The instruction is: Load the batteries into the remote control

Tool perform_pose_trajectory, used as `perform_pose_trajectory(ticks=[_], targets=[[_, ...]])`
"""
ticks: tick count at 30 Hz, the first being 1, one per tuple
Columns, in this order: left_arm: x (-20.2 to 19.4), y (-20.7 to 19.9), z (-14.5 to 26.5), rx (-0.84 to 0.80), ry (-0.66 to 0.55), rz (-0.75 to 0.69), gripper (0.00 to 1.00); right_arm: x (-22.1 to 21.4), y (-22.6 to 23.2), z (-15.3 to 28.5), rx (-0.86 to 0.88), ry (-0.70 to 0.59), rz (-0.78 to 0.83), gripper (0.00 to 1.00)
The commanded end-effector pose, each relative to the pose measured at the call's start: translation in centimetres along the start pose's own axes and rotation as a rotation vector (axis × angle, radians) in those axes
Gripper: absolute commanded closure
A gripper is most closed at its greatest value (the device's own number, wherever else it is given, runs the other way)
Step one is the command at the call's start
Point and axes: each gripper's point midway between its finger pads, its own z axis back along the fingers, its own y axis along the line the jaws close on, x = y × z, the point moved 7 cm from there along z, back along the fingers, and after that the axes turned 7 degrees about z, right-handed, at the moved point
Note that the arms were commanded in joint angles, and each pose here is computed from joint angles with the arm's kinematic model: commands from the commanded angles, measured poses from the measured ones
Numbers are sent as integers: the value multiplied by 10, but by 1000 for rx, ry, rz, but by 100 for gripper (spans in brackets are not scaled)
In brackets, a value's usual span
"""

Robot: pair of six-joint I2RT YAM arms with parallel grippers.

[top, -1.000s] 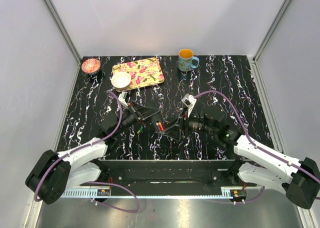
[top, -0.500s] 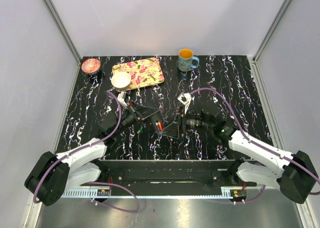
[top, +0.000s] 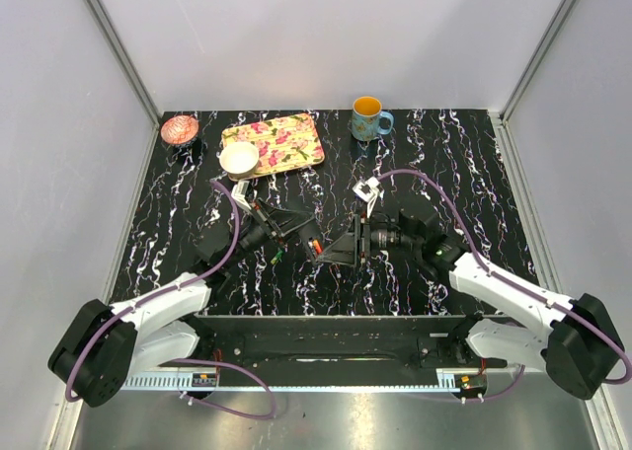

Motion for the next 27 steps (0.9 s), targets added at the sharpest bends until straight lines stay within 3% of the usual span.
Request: perform_pose_trajectory(ticks=[1,16,27], targets=[[-19,-39,4,-148,123,-25,100,22,-12,-4,-62,-83,-2,50],[-18,-39,5,-154,122,-26,100,21,-22,-13,-103,-58,-79,75],[-19,-41,6,-165,119,-24,100,11,-36,-7,-239,20,-66,84]])
